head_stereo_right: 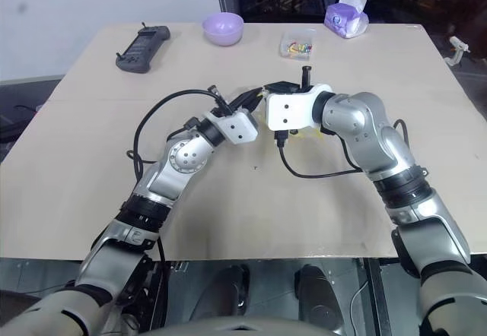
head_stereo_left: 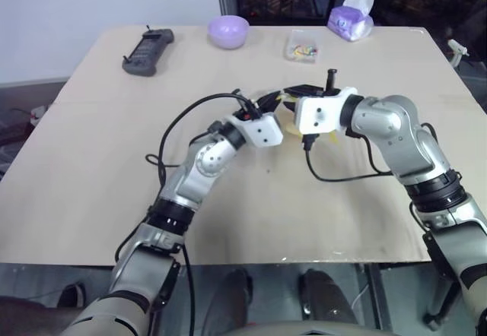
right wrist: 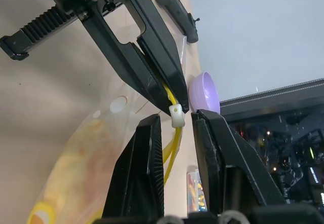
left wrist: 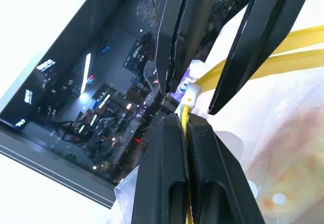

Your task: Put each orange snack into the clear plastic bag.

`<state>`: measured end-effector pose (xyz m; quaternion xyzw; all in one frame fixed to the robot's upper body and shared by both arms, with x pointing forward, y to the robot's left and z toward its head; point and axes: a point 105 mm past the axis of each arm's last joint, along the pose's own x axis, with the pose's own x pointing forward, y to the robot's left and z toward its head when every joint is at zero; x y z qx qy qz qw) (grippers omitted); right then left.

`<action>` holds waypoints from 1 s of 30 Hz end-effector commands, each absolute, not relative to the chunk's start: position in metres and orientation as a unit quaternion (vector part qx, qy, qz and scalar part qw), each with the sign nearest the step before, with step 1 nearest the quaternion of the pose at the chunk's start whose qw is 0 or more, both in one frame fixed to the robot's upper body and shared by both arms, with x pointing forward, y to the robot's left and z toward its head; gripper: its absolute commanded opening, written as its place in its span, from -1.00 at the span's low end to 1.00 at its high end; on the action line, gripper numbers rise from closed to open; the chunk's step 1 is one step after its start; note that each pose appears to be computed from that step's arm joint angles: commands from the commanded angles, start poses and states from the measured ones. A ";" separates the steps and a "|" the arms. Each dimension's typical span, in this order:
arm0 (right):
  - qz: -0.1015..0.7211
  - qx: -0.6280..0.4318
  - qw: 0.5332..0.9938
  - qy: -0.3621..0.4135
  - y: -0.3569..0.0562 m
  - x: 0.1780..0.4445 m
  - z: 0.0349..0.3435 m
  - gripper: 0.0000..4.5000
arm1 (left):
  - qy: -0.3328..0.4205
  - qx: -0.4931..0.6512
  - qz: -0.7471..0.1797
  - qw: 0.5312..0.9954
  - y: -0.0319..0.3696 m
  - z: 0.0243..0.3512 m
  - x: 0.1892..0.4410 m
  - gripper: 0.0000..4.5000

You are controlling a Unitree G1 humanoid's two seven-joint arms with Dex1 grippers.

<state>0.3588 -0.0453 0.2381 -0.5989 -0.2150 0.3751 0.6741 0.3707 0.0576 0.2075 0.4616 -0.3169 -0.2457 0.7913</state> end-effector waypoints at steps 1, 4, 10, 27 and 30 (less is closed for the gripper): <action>0.364 -0.598 0.672 -0.240 -0.042 0.356 0.253 -0.52 | -0.346 0.462 -0.242 0.780 0.052 0.221 0.364 -1.00; 0.366 -0.598 0.671 -0.240 -0.041 0.356 0.252 -0.76 | -0.345 0.462 -0.241 0.781 0.053 0.221 0.365 -1.00; 0.359 -0.604 0.672 -0.236 -0.044 0.358 0.251 -0.96 | -0.346 0.462 -0.241 0.781 0.053 0.222 0.365 -1.00; 0.282 -0.615 0.713 -0.183 -0.085 0.382 0.257 -0.96 | -0.363 0.453 -0.087 0.809 0.098 0.259 0.386 -1.00; 0.267 -0.605 0.731 -0.167 -0.094 0.386 0.259 -0.96 | -0.364 0.450 -0.074 0.812 0.103 0.263 0.388 -1.00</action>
